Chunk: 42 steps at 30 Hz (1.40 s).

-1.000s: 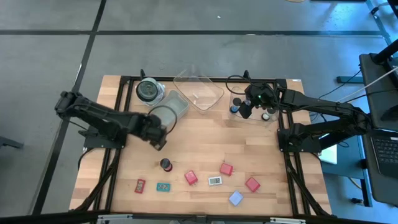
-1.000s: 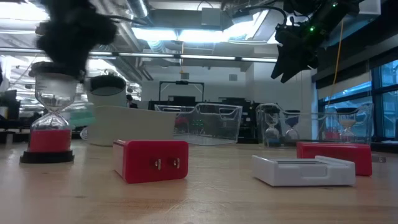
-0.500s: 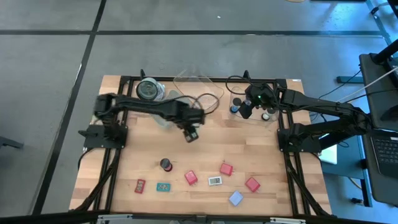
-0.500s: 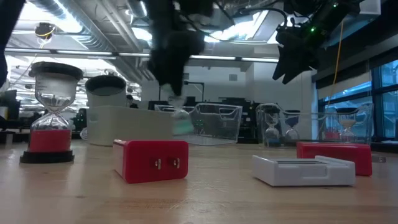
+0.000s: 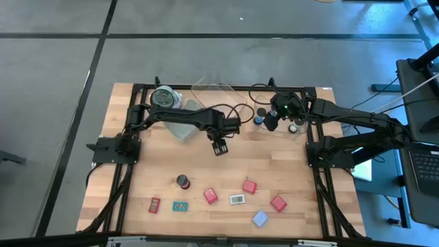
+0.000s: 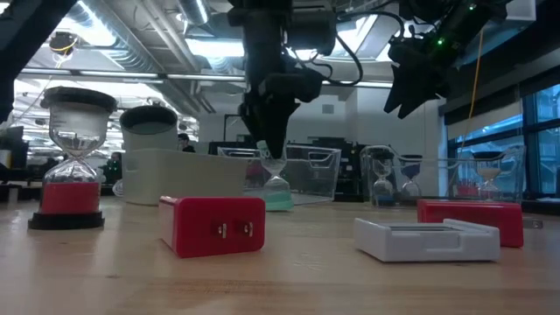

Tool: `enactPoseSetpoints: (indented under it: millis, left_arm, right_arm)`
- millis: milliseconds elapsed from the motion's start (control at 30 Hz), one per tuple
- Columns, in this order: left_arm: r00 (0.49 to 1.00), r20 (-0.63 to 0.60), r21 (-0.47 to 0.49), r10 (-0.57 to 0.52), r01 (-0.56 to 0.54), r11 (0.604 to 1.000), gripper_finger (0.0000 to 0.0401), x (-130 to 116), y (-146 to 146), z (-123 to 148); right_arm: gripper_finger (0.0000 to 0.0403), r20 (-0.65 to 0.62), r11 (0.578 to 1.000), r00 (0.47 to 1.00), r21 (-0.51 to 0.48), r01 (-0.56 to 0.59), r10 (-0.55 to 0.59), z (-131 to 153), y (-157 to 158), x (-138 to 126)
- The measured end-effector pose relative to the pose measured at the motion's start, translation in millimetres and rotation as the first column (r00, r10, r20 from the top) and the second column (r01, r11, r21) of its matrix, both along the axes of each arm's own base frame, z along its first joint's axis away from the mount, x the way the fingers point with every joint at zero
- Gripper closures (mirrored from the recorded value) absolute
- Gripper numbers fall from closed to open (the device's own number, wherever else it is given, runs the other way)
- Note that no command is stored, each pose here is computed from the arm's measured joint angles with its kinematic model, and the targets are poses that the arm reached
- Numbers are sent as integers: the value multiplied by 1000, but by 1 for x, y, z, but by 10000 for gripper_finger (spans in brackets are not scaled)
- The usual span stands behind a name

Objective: Pick & Place Office items
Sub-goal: Put the light blue hourglass into the right transparent bin

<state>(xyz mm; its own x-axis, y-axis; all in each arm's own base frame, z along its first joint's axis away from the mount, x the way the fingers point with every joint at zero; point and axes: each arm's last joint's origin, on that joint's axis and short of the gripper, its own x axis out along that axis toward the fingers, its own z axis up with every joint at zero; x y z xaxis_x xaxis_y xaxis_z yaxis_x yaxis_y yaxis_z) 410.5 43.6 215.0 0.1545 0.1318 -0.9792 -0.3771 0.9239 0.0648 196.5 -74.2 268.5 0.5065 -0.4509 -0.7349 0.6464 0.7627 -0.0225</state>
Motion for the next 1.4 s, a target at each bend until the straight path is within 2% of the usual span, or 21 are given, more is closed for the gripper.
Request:
enactPoseSetpoints:
  millis: [300, 900, 1233, 1400]
  left_arm:
    - [999, 12, -1, -40, 40, 999, 192, 0, -3, 3]
    - [999, 24, -24, -35, 35, 999, 135, 0, -3, 4]
    - [993, 86, -1, -76, 77, 997, 138, -10, -15, 33]
    - [994, 104, 67, -41, 34, 997, 141, -27, -24, 60]
  right_arm:
    - [69, 0, 1000, 1000, -2, -1, 1, 0, 0, 0]
    - [69, -7, 1000, 1000, -11, -10, 10, 0, 0, 0]
    - [69, -10, 1000, 1000, -8, -17, 17, 0, 0, 0]
    - [69, 28, 993, 995, 56, -101, 99, 0, 3, 3]
